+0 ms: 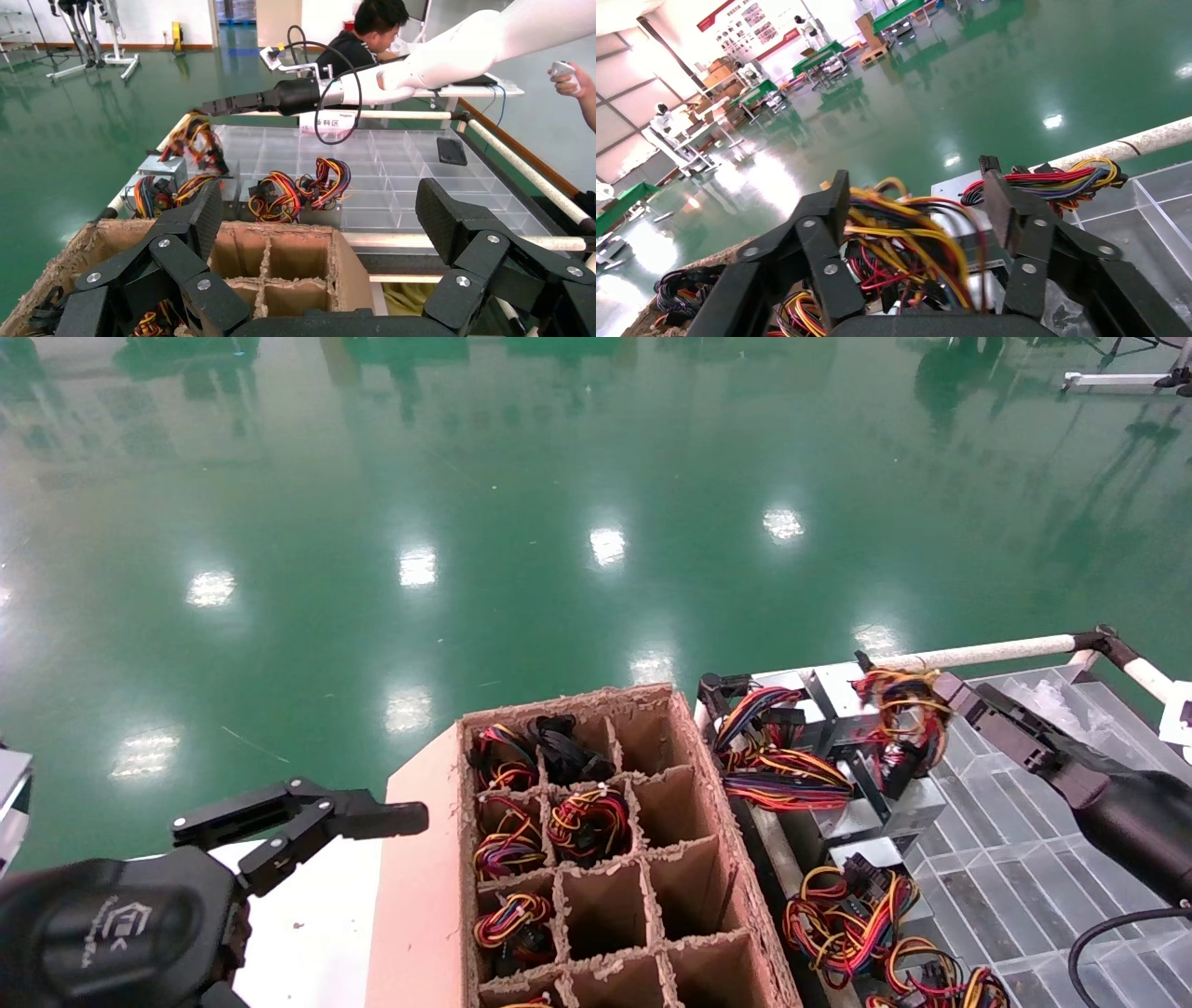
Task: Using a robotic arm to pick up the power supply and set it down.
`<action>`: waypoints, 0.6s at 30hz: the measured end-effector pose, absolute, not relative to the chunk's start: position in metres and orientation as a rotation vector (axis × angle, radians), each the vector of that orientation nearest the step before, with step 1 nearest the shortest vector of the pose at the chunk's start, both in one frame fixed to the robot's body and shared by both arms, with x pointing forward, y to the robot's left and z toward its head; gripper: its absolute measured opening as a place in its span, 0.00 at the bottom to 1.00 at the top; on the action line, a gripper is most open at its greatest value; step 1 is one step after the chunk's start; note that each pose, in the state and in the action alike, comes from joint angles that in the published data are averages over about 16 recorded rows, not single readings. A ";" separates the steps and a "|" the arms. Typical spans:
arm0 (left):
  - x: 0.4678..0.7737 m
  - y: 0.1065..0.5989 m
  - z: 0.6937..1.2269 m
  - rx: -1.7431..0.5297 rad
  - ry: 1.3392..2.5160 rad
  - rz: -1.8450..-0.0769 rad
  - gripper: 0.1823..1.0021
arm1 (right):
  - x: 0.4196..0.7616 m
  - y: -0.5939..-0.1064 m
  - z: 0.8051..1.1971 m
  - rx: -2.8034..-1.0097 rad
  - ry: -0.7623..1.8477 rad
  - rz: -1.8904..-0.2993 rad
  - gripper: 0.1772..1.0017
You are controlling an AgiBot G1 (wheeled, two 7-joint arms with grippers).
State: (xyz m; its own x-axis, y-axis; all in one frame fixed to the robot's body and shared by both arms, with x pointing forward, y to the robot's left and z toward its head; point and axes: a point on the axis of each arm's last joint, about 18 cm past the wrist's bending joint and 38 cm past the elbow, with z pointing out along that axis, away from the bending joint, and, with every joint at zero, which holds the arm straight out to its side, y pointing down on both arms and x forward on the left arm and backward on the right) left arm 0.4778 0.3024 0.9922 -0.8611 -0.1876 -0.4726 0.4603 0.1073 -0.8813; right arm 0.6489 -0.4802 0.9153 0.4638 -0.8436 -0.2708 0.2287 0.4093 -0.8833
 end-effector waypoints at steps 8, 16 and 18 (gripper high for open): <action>0.478 0.302 0.992 0.265 1.918 -1.804 1.00 | 0.649 -0.473 0.927 -0.880 0.788 -0.734 0.69; 0.478 0.303 0.992 0.264 1.917 -1.805 1.00 | 0.640 -0.467 0.947 -0.908 0.709 -0.724 0.86; 0.478 0.303 0.992 0.264 1.917 -1.805 1.00 | 0.637 -0.465 0.953 -0.926 0.680 -0.731 0.90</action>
State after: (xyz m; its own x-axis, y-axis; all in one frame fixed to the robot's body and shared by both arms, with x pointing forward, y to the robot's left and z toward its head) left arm 0.4779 0.3025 0.9923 -0.8611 -0.1882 -0.4724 0.4601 0.1071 -0.8814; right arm 0.6368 -0.4651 0.9532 0.5743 -0.7940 -0.1993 0.2558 0.4053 -0.8777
